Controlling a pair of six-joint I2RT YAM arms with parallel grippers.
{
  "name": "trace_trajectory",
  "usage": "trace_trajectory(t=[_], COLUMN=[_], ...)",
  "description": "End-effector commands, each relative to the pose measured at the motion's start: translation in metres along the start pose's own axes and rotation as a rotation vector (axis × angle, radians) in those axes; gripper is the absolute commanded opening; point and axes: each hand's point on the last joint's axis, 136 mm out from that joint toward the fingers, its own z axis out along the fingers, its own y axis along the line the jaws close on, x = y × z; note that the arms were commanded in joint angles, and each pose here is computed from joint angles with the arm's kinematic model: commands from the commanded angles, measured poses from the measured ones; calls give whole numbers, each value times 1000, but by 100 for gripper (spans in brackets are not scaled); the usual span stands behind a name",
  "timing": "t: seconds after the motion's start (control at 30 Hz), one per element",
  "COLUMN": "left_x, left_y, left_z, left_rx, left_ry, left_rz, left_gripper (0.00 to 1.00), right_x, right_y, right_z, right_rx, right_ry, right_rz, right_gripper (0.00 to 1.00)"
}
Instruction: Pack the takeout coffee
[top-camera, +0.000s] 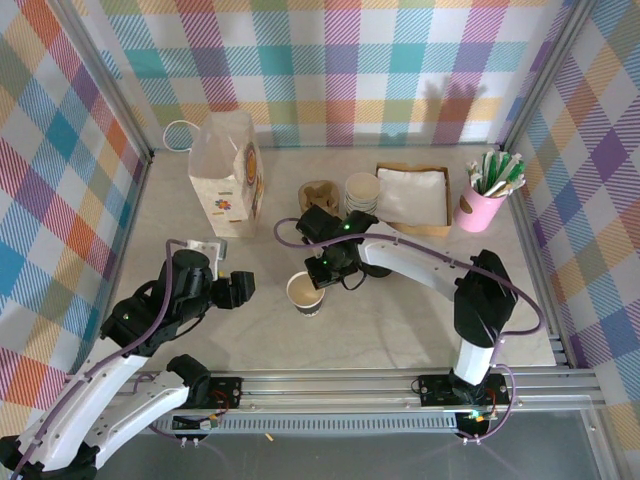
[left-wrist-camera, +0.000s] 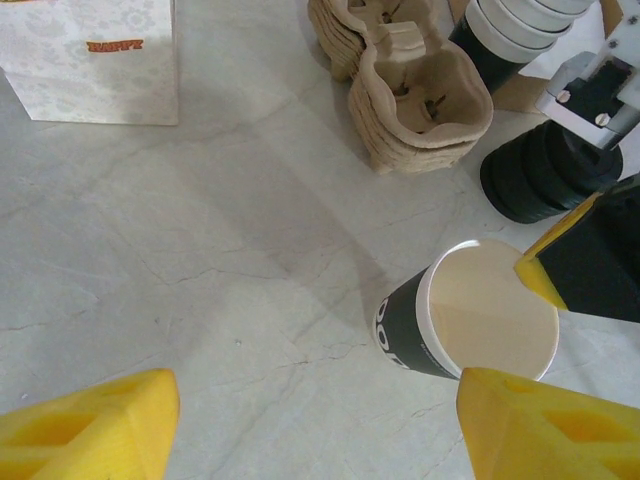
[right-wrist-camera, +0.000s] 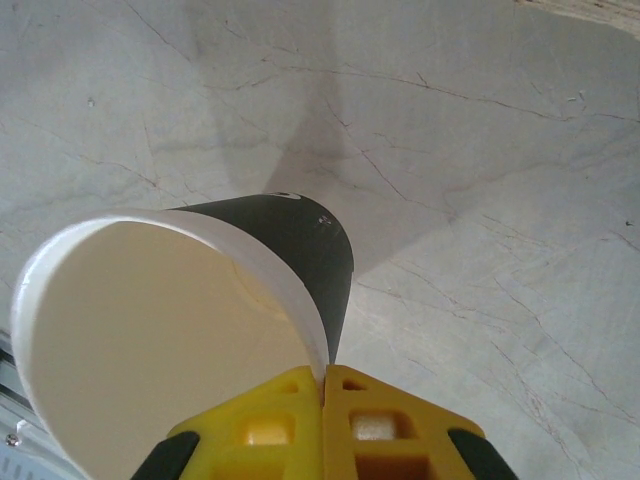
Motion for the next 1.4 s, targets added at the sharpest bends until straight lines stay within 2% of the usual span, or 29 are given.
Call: trace_trajectory(t=[0.0,0.2,0.43,0.6,0.87,1.03,1.37], left_x=[-2,-3,-4,-9,-39,-63,-91], left_y=[-1,-4,-7,-12,-21,-33,-69], left_z=[-4,-2,6,7,-5,-7,10], left_rx=[-3,10,18,35,33,55,156], left_ry=[1,-3,4,1,-63,-101,-81], left_rz=[39,45,59,74,108,110,82], left_gripper=[73,74,74,74,74,74,72], right_x=[4,8,11,12,12,10,21], right_y=[-4,-8,-13,-12,-14,-21,-46], right_z=[3,4,0,-11,-51,-82,-123], right_rx=[15,26,37,29,42,61,98], right_ry=[40,55,59,50,-4,-80,-191], right_rz=[-3,9,22,23,16,14,85], right_gripper=[7,10,25,28,33,38,53])
